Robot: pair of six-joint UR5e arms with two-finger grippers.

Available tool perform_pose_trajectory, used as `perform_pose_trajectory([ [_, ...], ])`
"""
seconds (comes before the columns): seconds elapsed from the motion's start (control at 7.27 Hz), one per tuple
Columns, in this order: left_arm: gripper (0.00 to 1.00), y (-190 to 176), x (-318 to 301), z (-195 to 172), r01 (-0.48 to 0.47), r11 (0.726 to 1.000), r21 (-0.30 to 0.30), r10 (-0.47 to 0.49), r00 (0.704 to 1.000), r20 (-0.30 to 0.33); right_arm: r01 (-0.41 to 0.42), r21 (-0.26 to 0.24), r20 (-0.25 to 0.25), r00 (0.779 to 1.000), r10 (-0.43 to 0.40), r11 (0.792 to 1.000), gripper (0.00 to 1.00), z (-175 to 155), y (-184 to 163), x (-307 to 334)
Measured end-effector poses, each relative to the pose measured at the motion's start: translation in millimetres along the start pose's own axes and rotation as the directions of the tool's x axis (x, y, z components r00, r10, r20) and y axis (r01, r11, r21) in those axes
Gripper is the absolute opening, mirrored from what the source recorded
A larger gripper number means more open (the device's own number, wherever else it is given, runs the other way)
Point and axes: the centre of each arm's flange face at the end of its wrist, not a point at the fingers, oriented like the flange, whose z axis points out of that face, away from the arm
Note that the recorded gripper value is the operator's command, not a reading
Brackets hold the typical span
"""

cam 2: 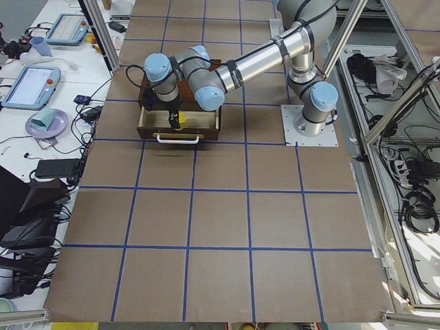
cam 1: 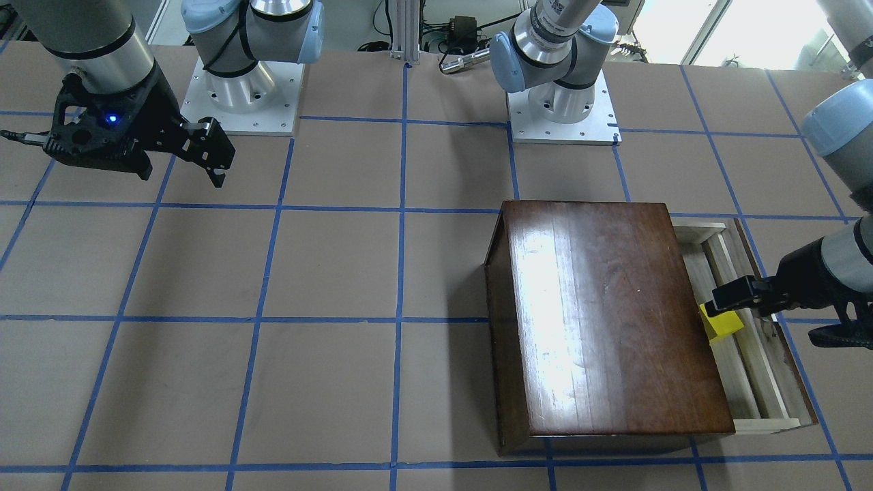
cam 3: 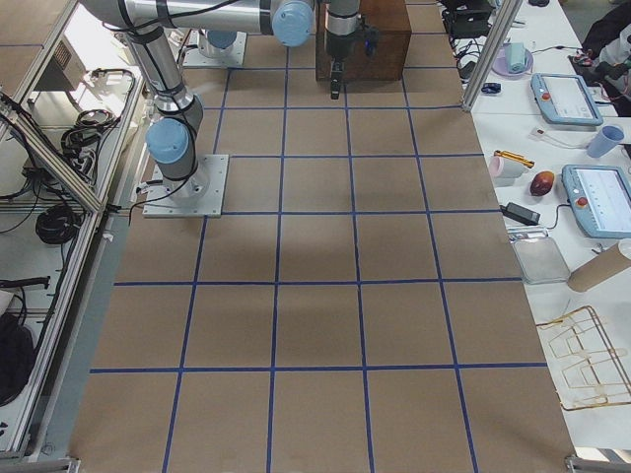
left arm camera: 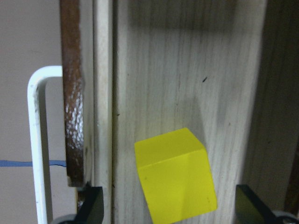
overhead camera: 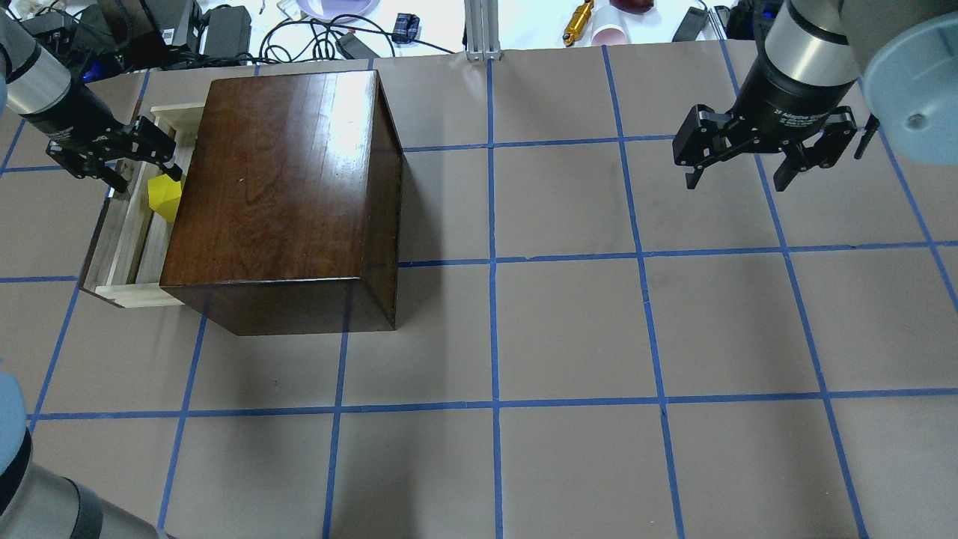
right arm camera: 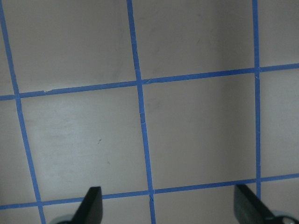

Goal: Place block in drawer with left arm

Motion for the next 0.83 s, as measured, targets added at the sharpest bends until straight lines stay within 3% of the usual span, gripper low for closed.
perform_pose_trajectory([
  [0.83, 1.00, 19.6, 38.3, -84.2, 0.018, 1.000, -0.002, -0.018, 0.993, 0.117, 0.000, 0.000, 0.000, 1.000, 0.000, 1.000, 1.00, -0.1, 0.0, 0.0],
])
